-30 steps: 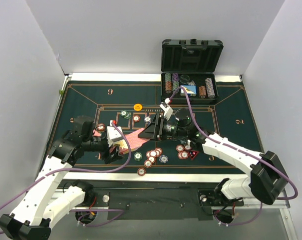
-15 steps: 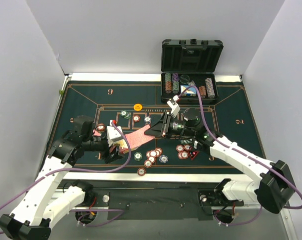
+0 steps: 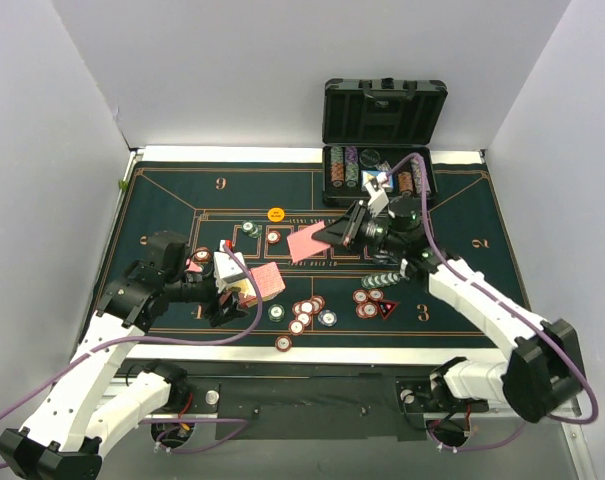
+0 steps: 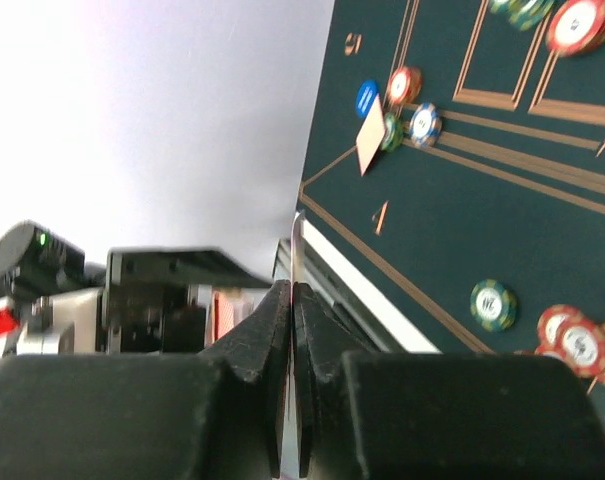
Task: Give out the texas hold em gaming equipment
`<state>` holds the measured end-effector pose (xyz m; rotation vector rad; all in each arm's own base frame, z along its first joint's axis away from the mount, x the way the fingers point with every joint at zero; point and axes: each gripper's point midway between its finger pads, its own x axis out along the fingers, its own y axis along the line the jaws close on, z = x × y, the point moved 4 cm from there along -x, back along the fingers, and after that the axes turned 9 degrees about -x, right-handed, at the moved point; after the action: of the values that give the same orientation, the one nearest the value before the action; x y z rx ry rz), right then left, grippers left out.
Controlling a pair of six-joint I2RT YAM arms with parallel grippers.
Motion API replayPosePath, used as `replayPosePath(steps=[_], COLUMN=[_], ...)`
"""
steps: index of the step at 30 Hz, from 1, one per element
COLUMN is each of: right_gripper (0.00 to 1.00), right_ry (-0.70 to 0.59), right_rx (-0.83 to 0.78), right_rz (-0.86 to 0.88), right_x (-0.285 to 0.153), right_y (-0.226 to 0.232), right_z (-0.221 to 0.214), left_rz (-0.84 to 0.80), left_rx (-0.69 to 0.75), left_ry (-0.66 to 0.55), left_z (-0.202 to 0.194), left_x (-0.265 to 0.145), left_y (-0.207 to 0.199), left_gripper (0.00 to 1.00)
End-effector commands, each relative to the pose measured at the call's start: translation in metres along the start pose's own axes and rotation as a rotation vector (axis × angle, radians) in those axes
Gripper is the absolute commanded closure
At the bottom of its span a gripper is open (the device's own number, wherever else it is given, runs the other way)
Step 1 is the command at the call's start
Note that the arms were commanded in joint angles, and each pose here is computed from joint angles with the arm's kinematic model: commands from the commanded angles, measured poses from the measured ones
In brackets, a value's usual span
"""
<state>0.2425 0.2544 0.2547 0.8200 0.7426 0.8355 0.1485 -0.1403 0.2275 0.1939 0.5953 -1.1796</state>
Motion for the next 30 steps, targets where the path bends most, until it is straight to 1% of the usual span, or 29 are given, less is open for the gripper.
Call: replayPosePath(steps=[1,2,5,6,7,8,11,16,20,21,25,27,28,29,30], right_gripper=[1.00,1.00,1.00,1.00,1.00,1.00,1.00,1.00,1.00,1.00,1.00,0.91,0.79,0.70,0.54], right_ry=[-0.039,-0.043,-0.007,-0.007,-0.007,-0.011,-0.018,-0.035,-0.069,-0.059,-0.067,-0.043,-0.039,-0.026,-0.022], right_rx=[-0.038,-0.041,-0.034,-0.033,-0.023,-0.020,-0.016,0.012,0.035,0.041,0.034,0.024,0.022,0.019,0.014], right_rz=[0.031,0.029,-0.035,-0.038,-0.059,-0.069,-0.128,-0.225,-0.305,-0.333,-0.376,-0.402,-0.411,-0.423,-0.440], right_x=[0.027,0.034,0.079,0.087,0.107,0.115,0.163,0.216,0.237,0.238,0.246,0.248,0.249,0.249,0.248], right_y=[-0.003,-0.005,-0.034,-0.038,-0.051,-0.056,-0.089,-0.136,-0.164,-0.169,-0.177,-0.179,-0.181,-0.182,-0.182], right_z=[0.038,0.043,0.058,0.062,0.070,0.075,0.093,0.107,0.114,0.111,0.112,0.104,0.101,0.097,0.094], left_rz=[-0.004,-0.006,-0.008,-0.013,-0.011,-0.012,-0.011,-0.006,-0.004,-0.002,0.004,0.005,0.006,0.007,0.003], left_rx=[0.052,0.055,0.050,0.047,0.048,0.046,0.048,0.040,0.039,0.041,0.046,0.043,0.041,0.041,0.037], left_ry=[-0.077,-0.079,-0.081,-0.079,-0.079,-0.080,-0.083,-0.094,-0.103,-0.103,-0.109,-0.109,-0.108,-0.107,-0.104], left_z=[0.017,0.018,0.018,0.018,0.018,0.018,0.019,0.022,0.024,0.024,0.024,0.023,0.022,0.022,0.020], left_x=[-0.002,-0.003,-0.003,-0.002,-0.002,-0.002,-0.002,-0.004,-0.006,-0.007,-0.010,-0.010,-0.010,-0.010,-0.009], left_y=[0.000,-0.001,-0.001,-0.001,-0.001,0.000,0.000,-0.001,-0.002,-0.003,-0.005,-0.006,-0.006,-0.005,-0.006], left_gripper=[1.00,1.00,1.00,1.00,1.00,1.00,1.00,1.00,1.00,1.00,1.00,1.00,1.00,1.00,1.00])
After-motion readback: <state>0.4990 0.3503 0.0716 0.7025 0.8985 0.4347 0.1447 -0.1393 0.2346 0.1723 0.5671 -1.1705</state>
